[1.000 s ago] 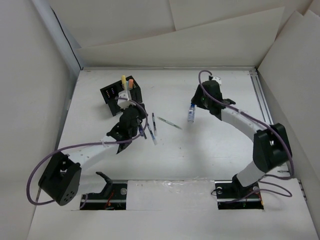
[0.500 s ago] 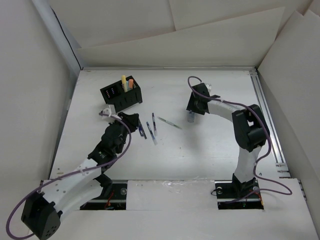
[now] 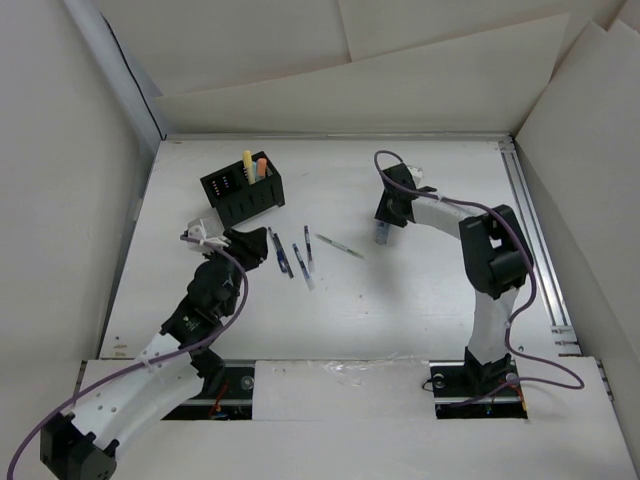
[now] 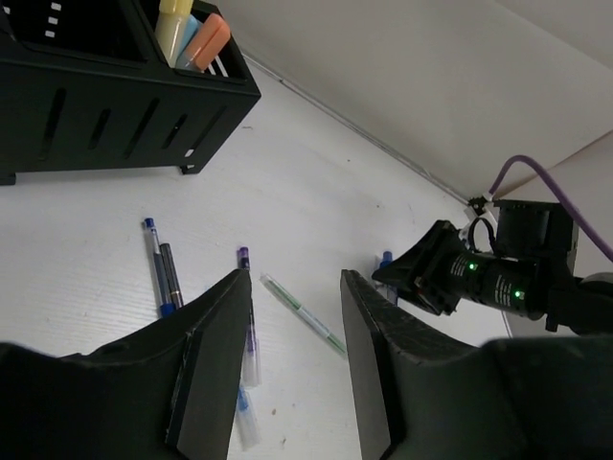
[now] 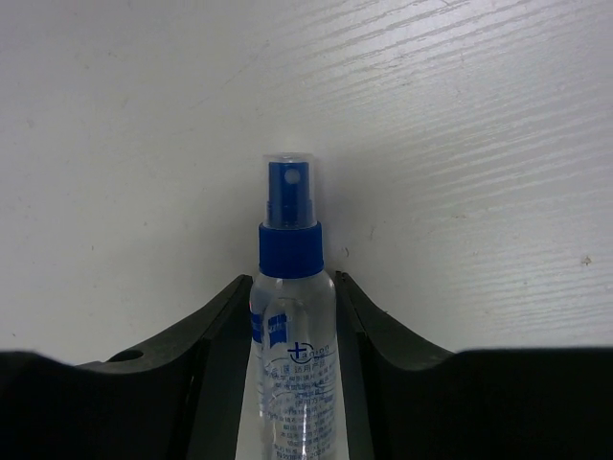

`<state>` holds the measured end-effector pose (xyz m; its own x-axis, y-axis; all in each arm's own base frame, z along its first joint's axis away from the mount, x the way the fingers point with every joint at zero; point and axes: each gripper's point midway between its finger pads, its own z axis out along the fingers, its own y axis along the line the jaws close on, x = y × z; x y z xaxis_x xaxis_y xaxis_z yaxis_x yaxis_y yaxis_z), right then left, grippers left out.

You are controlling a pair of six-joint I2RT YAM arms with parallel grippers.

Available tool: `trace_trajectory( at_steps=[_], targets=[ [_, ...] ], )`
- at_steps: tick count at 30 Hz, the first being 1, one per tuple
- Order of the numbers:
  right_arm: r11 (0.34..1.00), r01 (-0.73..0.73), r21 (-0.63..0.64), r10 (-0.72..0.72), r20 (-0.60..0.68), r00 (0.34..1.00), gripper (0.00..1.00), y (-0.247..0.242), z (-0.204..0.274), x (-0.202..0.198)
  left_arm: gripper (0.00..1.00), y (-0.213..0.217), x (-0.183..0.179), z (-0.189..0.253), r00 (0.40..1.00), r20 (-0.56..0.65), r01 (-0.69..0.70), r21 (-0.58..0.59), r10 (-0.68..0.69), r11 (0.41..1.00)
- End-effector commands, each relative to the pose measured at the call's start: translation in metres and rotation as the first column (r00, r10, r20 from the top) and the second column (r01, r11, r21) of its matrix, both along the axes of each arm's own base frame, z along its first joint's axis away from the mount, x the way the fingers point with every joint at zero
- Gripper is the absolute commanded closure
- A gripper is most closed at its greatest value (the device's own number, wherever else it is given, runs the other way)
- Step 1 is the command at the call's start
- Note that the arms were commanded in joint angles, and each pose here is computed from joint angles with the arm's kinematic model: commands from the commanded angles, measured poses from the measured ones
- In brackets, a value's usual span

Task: Sort the stationery into containers
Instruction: Pick up the stationery from the center of the board, then place the stationery in the storage box.

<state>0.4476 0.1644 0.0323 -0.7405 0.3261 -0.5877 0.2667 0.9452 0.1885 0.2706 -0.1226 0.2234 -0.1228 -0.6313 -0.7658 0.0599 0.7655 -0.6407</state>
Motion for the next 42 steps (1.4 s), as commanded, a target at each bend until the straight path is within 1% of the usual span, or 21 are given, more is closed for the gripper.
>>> trace_trajectory(
  at_steps=[1, 4, 5, 7, 10, 11, 12, 15, 16, 18, 19, 23, 25, 26, 27, 29, 33, 34, 37, 40, 42],
  targets=[
    [0.999, 0.030, -0.012, -0.029, 0.023, 0.999, 0.74, 0.001, 0.013, 0.002, 0.61, 0.014, -0.001, 0.020, 0.997, 0.052, -0.059, -0.010, 0.059, 0.998],
    [1.000, 0.009, 0.005, -0.010, 0.076, 0.997, 0.82, 0.012, 0.036, 0.000, 0.54, 0.019, -0.002, 0.016, 0.996, 0.048, -0.079, -0.006, 0.079, 0.997],
    [1.000, 0.006, 0.005, -0.006, 0.093, 0.996, 0.82, 0.015, 0.044, 0.000, 0.52, 0.019, -0.002, 0.016, 0.996, 0.048, -0.079, -0.006, 0.079, 0.997],
    [0.999, -0.019, 0.043, 0.011, 0.172, 0.985, 0.83, 0.030, 0.079, 0.004, 0.47, 0.024, -0.002, 0.019, 0.993, 0.053, -0.105, -0.034, 0.106, 0.994],
    [0.988, -0.121, 0.098, 0.088, 0.289, 0.953, 0.83, 0.072, 0.134, 0.007, 0.45, 0.034, -0.005, 0.019, 0.986, 0.041, -0.157, -0.071, 0.160, 0.985],
    [0.979, -0.165, 0.118, 0.118, 0.332, 0.936, 0.83, 0.094, 0.154, 0.003, 0.40, 0.039, -0.004, 0.020, 0.980, 0.036, -0.188, -0.109, 0.193, 0.976],
    [0.971, -0.197, 0.133, 0.132, 0.386, 0.913, 0.83, 0.108, 0.182, 0.006, 0.38, 0.042, -0.006, 0.022, 0.978, 0.040, -0.197, -0.114, 0.203, 0.974],
    [0.940, -0.292, 0.174, 0.180, 0.475, 0.862, 0.83, 0.153, 0.223, 0.005, 0.31, 0.051, -0.010, 0.027, 0.969, 0.057, -0.227, -0.161, 0.239, 0.961],
    [0.925, -0.321, 0.201, 0.173, 0.529, 0.831, 0.83, 0.169, 0.245, 0.013, 0.28, 0.051, -0.011, 0.023, 0.969, 0.054, -0.227, -0.168, 0.239, 0.959],
    [0.898, -0.378, 0.226, 0.195, 0.566, 0.801, 0.83, 0.196, 0.261, 0.013, 0.24, 0.058, -0.014, 0.024, 0.962, 0.059, -0.250, -0.185, 0.265, 0.950],
    [0.885, -0.397, 0.242, 0.180, 0.609, 0.772, 0.83, 0.206, 0.285, 0.017, 0.21, 0.058, -0.014, 0.022, 0.963, 0.049, -0.251, -0.194, 0.265, 0.948],
    [0.861, -0.434, 0.265, 0.155, 0.677, 0.720, 0.83, 0.253, 0.294, 0.036, 0.19, 0.067, -0.018, 0.022, 0.953, 0.043, -0.286, -0.213, 0.301, 0.934],
    [0.857, -0.438, 0.273, 0.135, 0.700, 0.701, 0.84, 0.266, 0.297, 0.044, 0.19, 0.072, -0.019, 0.020, 0.945, 0.038, -0.310, -0.217, 0.326, 0.925],
    [0.844, -0.455, 0.285, 0.118, 0.728, 0.675, 0.84, 0.275, 0.314, 0.044, 0.18, 0.074, -0.019, 0.019, 0.941, 0.032, -0.323, -0.219, 0.337, 0.921],
    [0.850, -0.448, 0.277, 0.113, 0.735, 0.668, 0.84, 0.281, 0.303, 0.054, 0.18, 0.075, -0.020, 0.021, 0.941, 0.037, -0.321, -0.226, 0.338, 0.920],
    [0.851, -0.450, 0.272, 0.101, 0.756, 0.647, 0.84, 0.294, 0.305, 0.056, 0.17, 0.076, -0.020, 0.019, 0.938, 0.030, -0.331, -0.226, 0.346, 0.916],
    [0.835, -0.468, 0.287, 0.058, 0.801, 0.595, 0.84, 0.313, 0.314, 0.068, 0.14, 0.079, -0.020, 0.012, 0.932, 0.011, -0.353, -0.209, 0.363, 0.912],
    [0.844, -0.462, 0.273, 0.058, 0.809, 0.585, 0.84, 0.317, 0.303, 0.075, 0.14, 0.079, -0.020, 0.015, 0.931, 0.009, -0.353, -0.219, 0.364, 0.910],
    [0.853, -0.454, 0.257, 0.045, 0.830, 0.556, 0.84, 0.326, 0.298, 0.083, 0.12, 0.079, -0.021, 0.012, 0.931, 0.009, -0.353, -0.218, 0.364, 0.910],
    [0.860, -0.450, 0.240, 0.030, 0.856, 0.515, 0.83, 0.336, 0.298, 0.082, 0.12, 0.081, -0.023, 0.013, 0.931, 0.028, -0.348, -0.227, 0.364, 0.910],
    [0.862, -0.444, 0.246, 0.016, 0.861, 0.508, 0.83, 0.336, 0.295, 0.084, 0.12, 0.080, -0.024, 0.018, 0.934, 0.040, -0.336, -0.244, 0.356, 0.910]
  ],
)
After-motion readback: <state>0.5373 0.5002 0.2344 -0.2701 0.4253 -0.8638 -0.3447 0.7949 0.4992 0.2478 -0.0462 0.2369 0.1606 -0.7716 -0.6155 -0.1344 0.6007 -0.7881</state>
